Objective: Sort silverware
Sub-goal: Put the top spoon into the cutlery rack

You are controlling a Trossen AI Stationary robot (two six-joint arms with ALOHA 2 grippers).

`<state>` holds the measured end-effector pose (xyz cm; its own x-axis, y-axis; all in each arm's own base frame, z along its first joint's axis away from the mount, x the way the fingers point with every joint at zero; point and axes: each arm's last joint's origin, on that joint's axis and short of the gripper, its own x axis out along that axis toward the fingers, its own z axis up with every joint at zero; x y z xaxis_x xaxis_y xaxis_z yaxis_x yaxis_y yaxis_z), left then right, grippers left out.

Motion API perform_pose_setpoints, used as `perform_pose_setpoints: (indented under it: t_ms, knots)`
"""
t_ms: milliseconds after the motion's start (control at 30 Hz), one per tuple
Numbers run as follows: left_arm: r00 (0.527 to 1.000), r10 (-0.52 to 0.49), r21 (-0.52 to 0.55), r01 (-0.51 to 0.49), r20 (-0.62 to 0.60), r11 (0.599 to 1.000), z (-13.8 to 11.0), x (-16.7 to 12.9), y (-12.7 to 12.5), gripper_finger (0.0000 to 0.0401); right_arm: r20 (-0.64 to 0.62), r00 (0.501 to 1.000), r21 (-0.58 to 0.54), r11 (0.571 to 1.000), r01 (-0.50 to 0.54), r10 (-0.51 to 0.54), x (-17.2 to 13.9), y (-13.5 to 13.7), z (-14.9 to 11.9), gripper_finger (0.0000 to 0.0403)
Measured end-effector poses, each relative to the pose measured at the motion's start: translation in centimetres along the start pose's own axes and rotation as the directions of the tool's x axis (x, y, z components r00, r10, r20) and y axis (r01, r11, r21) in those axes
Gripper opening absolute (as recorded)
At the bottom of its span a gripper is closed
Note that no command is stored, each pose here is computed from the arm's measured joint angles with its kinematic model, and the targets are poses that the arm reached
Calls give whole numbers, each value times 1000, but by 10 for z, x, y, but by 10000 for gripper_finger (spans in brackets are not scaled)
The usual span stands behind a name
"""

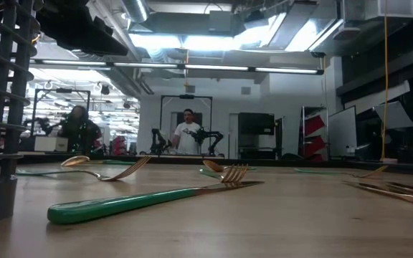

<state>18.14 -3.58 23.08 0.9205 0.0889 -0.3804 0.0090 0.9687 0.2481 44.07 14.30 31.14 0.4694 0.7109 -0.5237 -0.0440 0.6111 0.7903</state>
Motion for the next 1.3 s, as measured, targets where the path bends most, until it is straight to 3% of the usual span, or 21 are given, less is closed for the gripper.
perform_pose_setpoints:
  t_ms: [233, 1300]
  knots:
    - [1000, 1, 27, -1, 2, 1000, 0, 0, 0, 31, -16, 1000, 56, 998, 13, -12, 9, -7, 0, 24]
    - [1000, 0, 37, 0, -6, 999, -1, 0, 0, 31, -3, 999, -25, 999, -36, 36, 11, -8, 5, 26]
